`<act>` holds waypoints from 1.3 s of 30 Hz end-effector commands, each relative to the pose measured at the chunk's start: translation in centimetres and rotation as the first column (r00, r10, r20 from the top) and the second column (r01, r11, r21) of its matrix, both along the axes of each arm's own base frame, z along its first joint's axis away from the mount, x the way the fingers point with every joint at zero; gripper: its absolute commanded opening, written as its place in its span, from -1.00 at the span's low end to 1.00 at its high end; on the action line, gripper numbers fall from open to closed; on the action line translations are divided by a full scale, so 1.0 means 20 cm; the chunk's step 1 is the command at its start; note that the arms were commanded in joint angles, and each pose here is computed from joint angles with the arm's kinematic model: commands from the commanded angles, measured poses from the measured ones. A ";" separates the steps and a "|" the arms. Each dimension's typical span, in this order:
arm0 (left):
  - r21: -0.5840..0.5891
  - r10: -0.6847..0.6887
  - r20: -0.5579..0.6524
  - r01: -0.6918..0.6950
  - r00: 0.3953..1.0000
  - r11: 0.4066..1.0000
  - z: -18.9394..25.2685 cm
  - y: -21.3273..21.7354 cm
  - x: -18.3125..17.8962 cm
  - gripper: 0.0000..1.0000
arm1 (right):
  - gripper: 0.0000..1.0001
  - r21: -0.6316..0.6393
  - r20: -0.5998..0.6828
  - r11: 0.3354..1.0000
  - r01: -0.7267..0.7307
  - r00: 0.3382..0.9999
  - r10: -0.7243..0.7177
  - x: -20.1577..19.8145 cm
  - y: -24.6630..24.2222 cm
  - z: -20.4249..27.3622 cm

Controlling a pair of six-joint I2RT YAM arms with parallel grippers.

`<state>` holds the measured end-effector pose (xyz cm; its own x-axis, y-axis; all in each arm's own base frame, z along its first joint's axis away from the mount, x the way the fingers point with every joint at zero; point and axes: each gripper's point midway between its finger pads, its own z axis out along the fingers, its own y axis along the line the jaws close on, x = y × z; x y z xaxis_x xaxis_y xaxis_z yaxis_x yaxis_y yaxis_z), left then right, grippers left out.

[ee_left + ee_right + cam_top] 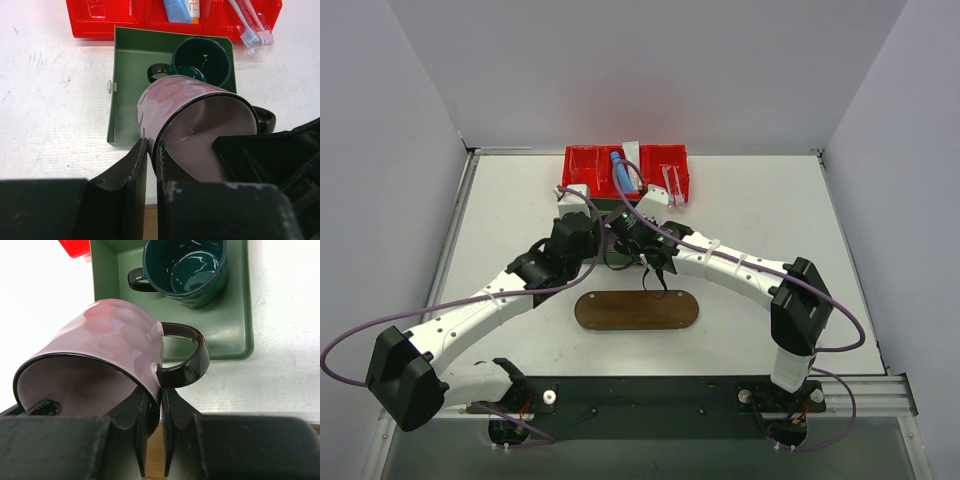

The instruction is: Prepare toiletry sets of a toothbrush and toothpaste on the tray

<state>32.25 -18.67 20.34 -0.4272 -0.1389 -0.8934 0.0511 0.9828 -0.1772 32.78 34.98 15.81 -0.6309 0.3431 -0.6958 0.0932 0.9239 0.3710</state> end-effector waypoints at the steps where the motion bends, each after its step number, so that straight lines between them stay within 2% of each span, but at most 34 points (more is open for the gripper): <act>1: -0.112 -0.095 0.111 0.107 0.989 0.988 0.21 -0.13 0.01 -1.00 | -1.00 0.046 0.091 0.998 0.039 0.995 -0.043 0.05 -0.03 0.16; 3: -0.109 -0.104 0.110 0.116 0.989 0.987 0.21 -0.13 0.01 -0.99 | -1.00 0.041 0.097 0.999 0.020 0.995 -0.024 0.04 -0.03 0.17; 5: -0.115 -0.113 0.114 0.126 0.987 0.985 0.22 -0.14 0.01 -0.82 | -1.00 0.034 0.100 0.999 0.017 0.995 -0.020 0.04 -0.04 0.17; 6: -0.121 -0.126 0.115 0.139 0.985 0.983 0.22 -0.15 0.00 -0.61 | -1.00 0.033 0.103 0.999 0.016 0.995 -0.019 0.03 -0.06 0.18; 7: -0.123 -0.133 0.116 0.147 0.984 0.981 0.23 -0.16 0.00 -0.52 | -1.00 0.033 0.106 0.999 0.017 0.994 -0.021 0.03 -0.06 0.19; 12: -0.146 -0.160 0.173 0.186 0.972 0.972 0.31 -0.16 -0.03 -0.18 | -1.00 0.030 0.142 0.999 0.013 0.990 -0.017 0.02 -0.11 0.27; 14: -0.155 -0.153 0.204 0.186 0.967 0.970 0.34 -0.14 -0.04 0.04 | -1.00 0.016 0.149 1.000 0.002 0.989 -0.004 0.02 -0.12 0.29; 19: -0.145 -0.147 0.242 0.185 0.959 0.972 0.38 -0.09 -0.07 0.35 | -1.00 0.028 0.137 0.999 -0.021 0.990 0.017 0.00 -0.13 0.33; 25: -0.139 -0.103 0.345 0.159 0.933 0.977 0.54 0.00 -0.10 0.39 | -1.00 -0.001 0.115 1.000 -0.028 0.993 0.028 -0.03 -0.23 0.36; 29: -0.145 -0.047 0.413 0.116 0.910 0.983 0.62 0.10 -0.13 0.45 | -1.00 -0.090 0.089 0.996 -0.007 0.996 0.015 -0.09 -0.38 0.36; 35: -0.105 -0.032 0.403 0.081 0.915 0.991 0.60 0.11 -0.08 0.45 | -1.00 -0.182 0.042 0.982 0.056 0.998 -0.049 -0.20 -0.62 0.34; 39: -0.090 -0.043 0.392 0.085 0.919 0.992 0.59 0.10 -0.08 0.45 | -1.00 -0.223 -0.046 0.971 0.088 0.994 -0.101 -0.29 -0.72 0.26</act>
<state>30.23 -16.91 30.20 -0.1095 -0.2146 -0.9706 0.2061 0.9503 -0.2333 28.32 23.89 20.68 -0.6510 0.2033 -0.7313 0.0992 0.9780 0.1835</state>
